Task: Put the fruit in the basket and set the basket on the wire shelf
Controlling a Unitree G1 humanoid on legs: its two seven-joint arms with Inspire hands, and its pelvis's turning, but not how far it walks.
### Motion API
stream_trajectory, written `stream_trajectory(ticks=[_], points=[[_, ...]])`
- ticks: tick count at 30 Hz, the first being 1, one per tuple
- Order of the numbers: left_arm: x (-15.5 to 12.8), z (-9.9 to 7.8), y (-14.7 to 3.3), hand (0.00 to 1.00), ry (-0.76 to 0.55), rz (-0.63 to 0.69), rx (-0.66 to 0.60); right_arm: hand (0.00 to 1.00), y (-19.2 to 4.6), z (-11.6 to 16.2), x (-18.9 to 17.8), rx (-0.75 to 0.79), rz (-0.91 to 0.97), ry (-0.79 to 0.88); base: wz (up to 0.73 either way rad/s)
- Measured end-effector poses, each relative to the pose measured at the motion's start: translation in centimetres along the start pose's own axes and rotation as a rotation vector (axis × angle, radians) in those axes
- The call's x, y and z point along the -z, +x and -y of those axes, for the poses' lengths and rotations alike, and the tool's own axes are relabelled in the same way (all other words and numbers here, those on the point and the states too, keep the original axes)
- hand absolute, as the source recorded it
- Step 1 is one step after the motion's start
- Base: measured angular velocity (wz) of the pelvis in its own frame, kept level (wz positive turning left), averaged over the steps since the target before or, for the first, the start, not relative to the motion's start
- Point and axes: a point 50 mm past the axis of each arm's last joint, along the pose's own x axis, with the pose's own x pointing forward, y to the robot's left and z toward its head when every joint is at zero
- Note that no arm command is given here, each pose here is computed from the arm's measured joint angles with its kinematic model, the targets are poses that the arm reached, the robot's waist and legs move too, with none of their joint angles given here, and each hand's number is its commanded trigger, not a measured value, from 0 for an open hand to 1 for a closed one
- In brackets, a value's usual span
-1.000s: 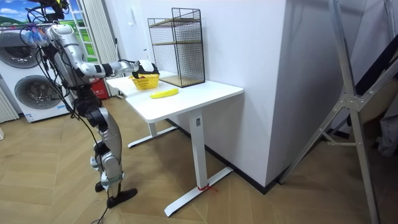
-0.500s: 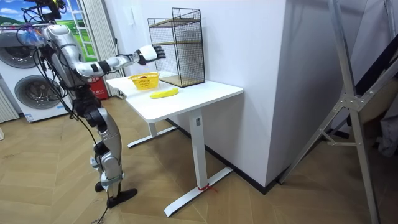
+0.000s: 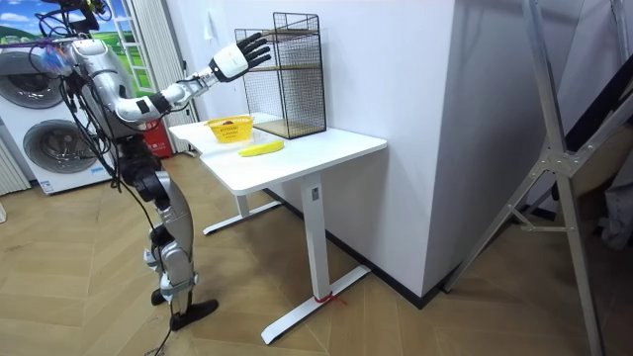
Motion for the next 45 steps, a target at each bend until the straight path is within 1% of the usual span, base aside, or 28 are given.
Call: stream_trajectory(ticks=[4,8,12,15,17,20,26,35,39,42,45], points=[[-0.1,0.1,0.0,0.0,0.001,-0.001,0.002,0.0,-0.1,0.9,2.0,0.086,-0.085,-0.02,-0.02],[0.2,0.1,0.0,0.0,0.004,-0.024,0.001,0.0,0.2,1.2,4.3,0.107,-0.19,-0.055,-0.01],[-0.2,-0.2,-0.1,0.0,0.008,-0.023,-0.007,0.0,-0.2,1.3,6.0,0.055,-0.287,-0.086,0.0],[-0.4,-0.6,0.0,0.0,0.006,-0.02,-0.016,0.0,-0.6,0.9,7.0,-0.012,-0.351,-0.087,0.0],[-0.5,-0.9,0.0,0.0,0.01,-0.02,-0.023,0.0,-1.0,0.2,8.0,-0.086,-0.401,-0.096,0.0],[-0.5,-1.0,0.0,0.0,0.011,-0.021,-0.013,0.0,-1.3,-0.2,9.4,-0.147,-0.482,-0.1,0.0],[-0.5,-1.3,-0.1,0.0,-0.003,-0.03,-0.023,0.0,-2.0,-0.3,10.9,-0.227,-0.577,-0.069,0.03],[0.1,-1.3,-0.2,0.0,-0.023,-0.058,-0.024,0.0,-3.7,0.0,13.7,-0.29,-0.744,-0.071,0.01],[0.2,-1.4,-0.2,0.0,-0.026,-0.061,-0.03,0.0,-3.4,0.5,13.9,-0.289,-0.754,-0.083,0.04],[0.6,-1.3,-0.2,0.0,-0.023,-0.071,-0.028,0.0,-4.5,0.8,15.1,-0.306,-0.823,-0.102,0.03],[0.8,-1.4,-0.3,0.0,-0.019,-0.077,-0.028,0.0,-4.9,0.8,15.5,-0.334,-0.835,-0.126,0.06]])
